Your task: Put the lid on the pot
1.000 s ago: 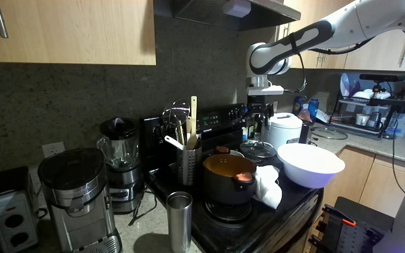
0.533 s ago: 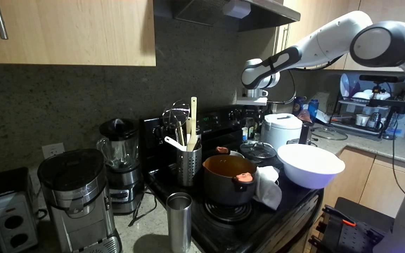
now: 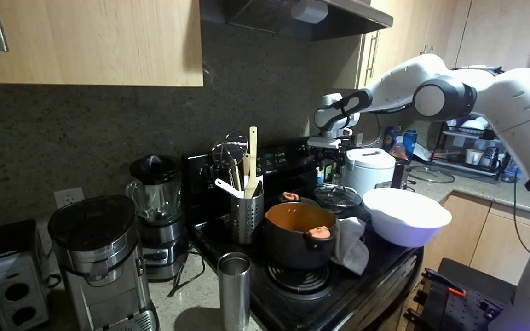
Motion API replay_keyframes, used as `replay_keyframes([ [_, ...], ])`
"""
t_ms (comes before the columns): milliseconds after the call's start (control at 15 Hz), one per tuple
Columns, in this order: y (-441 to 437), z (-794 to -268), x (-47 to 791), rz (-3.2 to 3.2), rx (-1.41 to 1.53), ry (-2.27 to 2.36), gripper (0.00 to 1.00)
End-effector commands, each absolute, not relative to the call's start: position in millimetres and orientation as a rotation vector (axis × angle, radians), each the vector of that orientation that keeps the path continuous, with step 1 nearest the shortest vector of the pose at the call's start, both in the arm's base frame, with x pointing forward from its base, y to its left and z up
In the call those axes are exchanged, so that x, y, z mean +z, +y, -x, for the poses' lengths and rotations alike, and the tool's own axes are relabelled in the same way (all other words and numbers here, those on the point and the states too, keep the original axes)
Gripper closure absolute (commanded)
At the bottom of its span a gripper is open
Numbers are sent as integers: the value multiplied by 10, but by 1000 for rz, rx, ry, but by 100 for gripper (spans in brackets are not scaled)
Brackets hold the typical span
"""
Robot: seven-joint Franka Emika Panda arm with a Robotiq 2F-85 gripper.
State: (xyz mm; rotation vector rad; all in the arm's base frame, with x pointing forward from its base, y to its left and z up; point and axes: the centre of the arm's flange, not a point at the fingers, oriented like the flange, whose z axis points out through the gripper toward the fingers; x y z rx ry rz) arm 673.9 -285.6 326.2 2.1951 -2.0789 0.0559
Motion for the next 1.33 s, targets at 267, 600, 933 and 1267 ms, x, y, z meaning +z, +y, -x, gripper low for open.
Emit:
replay_keyframes([
  [267, -3453, -6718, 2907, -1876, -25, -2328, 0],
  [600, -3602, -6548, 2730, -1767, -86, -2409, 0],
  [933, -3639, -6545, 2581, -1719, -130, -2515, 0],
  [1267, -3617, -6533, 2435, -1691, -151, -2560, 0],
])
